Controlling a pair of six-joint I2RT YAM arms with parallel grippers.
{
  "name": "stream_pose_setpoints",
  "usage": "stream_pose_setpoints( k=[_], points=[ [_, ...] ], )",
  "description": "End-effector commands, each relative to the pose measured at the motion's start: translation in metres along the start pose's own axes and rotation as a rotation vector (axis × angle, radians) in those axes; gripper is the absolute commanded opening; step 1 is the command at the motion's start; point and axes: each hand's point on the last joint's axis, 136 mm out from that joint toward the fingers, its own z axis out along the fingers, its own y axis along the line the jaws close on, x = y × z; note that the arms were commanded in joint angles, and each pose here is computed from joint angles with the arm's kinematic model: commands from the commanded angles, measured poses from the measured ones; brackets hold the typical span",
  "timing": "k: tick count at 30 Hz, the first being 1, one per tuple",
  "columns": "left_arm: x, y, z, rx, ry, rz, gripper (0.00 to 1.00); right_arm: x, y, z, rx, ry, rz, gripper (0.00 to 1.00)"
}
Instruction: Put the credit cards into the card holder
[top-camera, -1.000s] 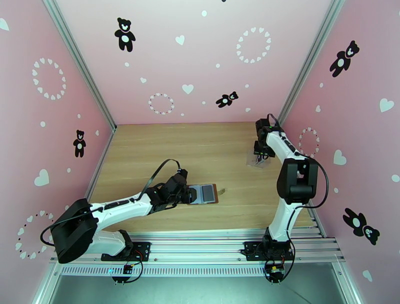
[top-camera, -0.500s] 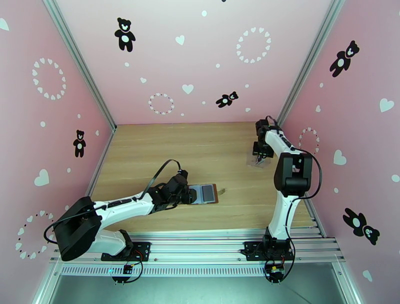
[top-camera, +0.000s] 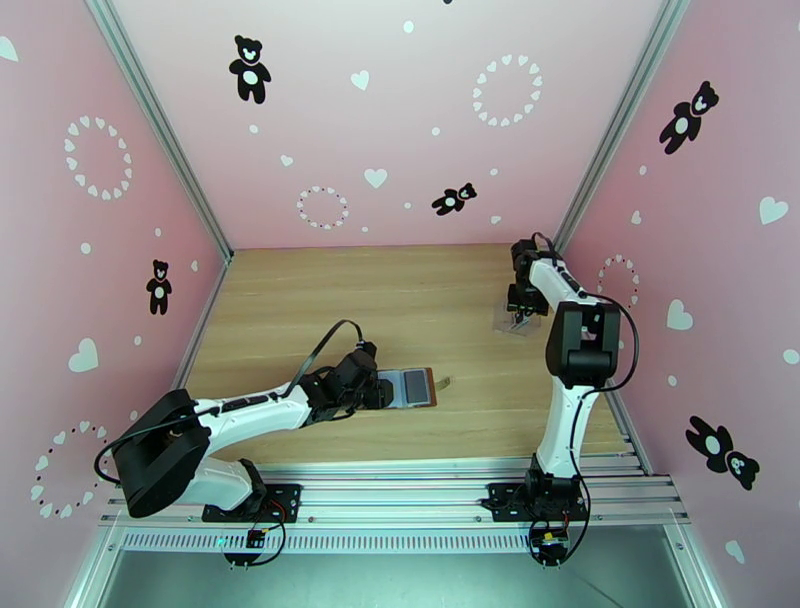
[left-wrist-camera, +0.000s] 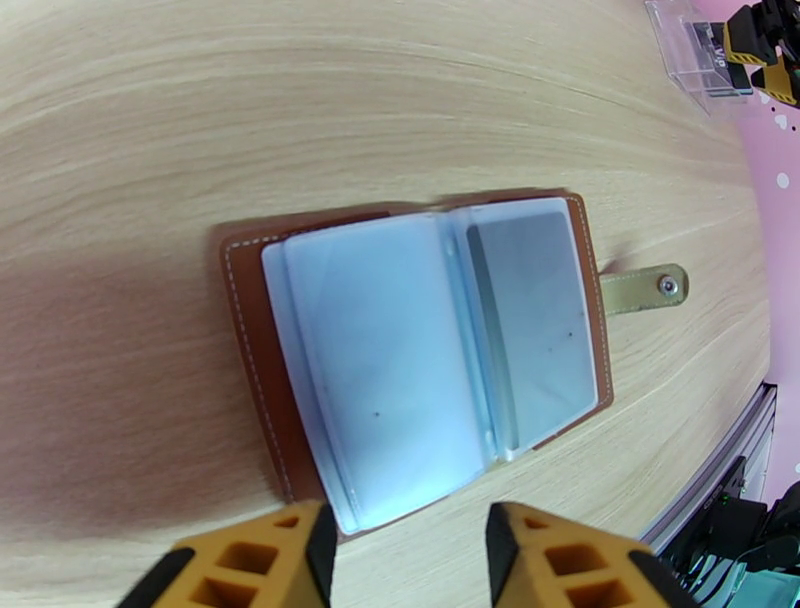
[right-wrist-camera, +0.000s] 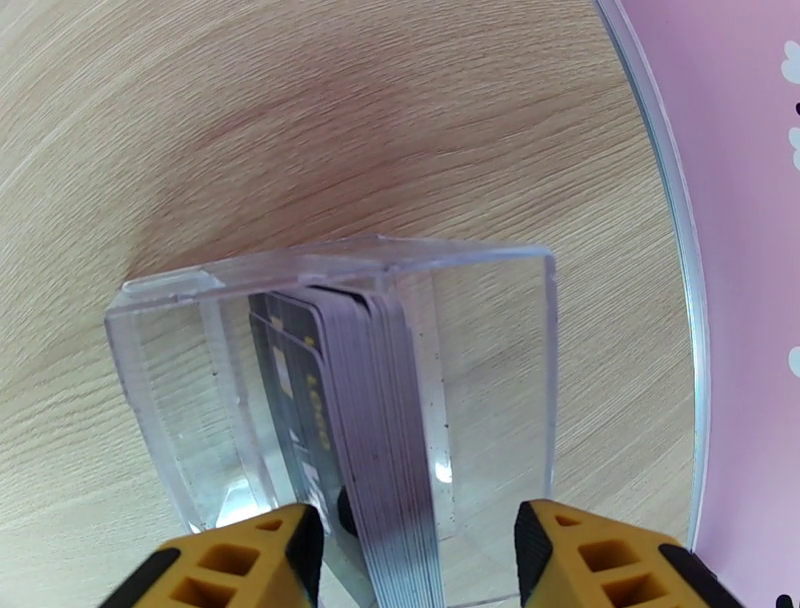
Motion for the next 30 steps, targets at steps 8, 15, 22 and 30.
stream_pose_setpoints(
  k=[8, 15, 22, 30],
  points=[
    [-0.006, -0.004, 0.000, 0.005, -0.005, -0.009, 0.46, -0.008, -0.020, -0.018, 0.059, -0.060, 0.059, 0.52],
    [-0.004, -0.002, 0.001, 0.002, -0.005, -0.012, 0.46, -0.006, -0.024, -0.023, 0.049, -0.067, 0.069, 0.39],
    [-0.003, 0.000, 0.001, 0.000, -0.004, -0.014, 0.46, -0.006, -0.025, -0.024, 0.040, -0.069, 0.076, 0.26],
    [-0.002, 0.000, 0.002, -0.001, -0.003, -0.017, 0.46, -0.005, -0.019, -0.022, 0.005, -0.060, 0.072, 0.11]
  ],
)
